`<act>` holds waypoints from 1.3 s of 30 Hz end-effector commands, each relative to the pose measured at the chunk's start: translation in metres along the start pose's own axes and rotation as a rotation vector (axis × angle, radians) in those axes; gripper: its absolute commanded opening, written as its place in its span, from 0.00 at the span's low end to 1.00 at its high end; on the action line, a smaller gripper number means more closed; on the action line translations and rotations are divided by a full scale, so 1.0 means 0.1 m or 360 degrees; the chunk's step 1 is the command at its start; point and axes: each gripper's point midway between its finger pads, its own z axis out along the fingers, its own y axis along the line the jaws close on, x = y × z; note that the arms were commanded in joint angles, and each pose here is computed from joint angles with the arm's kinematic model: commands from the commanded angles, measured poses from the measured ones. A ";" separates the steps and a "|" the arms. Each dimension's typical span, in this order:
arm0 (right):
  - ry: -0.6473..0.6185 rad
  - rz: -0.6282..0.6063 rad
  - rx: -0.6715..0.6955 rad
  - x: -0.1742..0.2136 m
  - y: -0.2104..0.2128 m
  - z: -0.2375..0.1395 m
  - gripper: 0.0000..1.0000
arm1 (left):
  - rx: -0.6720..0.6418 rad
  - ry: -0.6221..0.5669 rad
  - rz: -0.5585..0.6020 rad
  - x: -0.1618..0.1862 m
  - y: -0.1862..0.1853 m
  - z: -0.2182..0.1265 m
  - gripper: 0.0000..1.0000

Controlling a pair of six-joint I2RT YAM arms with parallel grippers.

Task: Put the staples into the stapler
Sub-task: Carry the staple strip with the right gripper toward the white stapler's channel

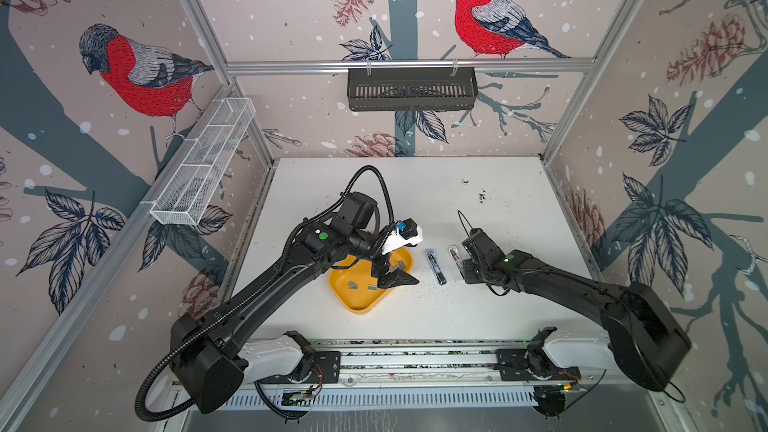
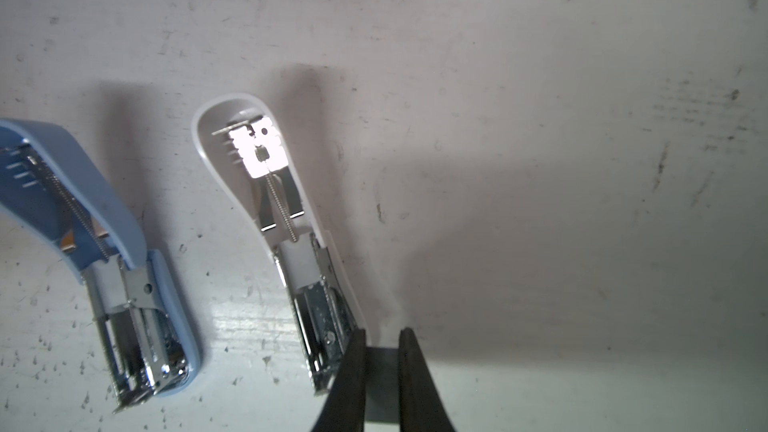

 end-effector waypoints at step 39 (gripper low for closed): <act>-0.0025 -0.0028 -0.0133 -0.02 0.14 -0.04 0.15 | 0.0015 -0.0024 0.0031 -0.05 -0.01 -0.01 0.98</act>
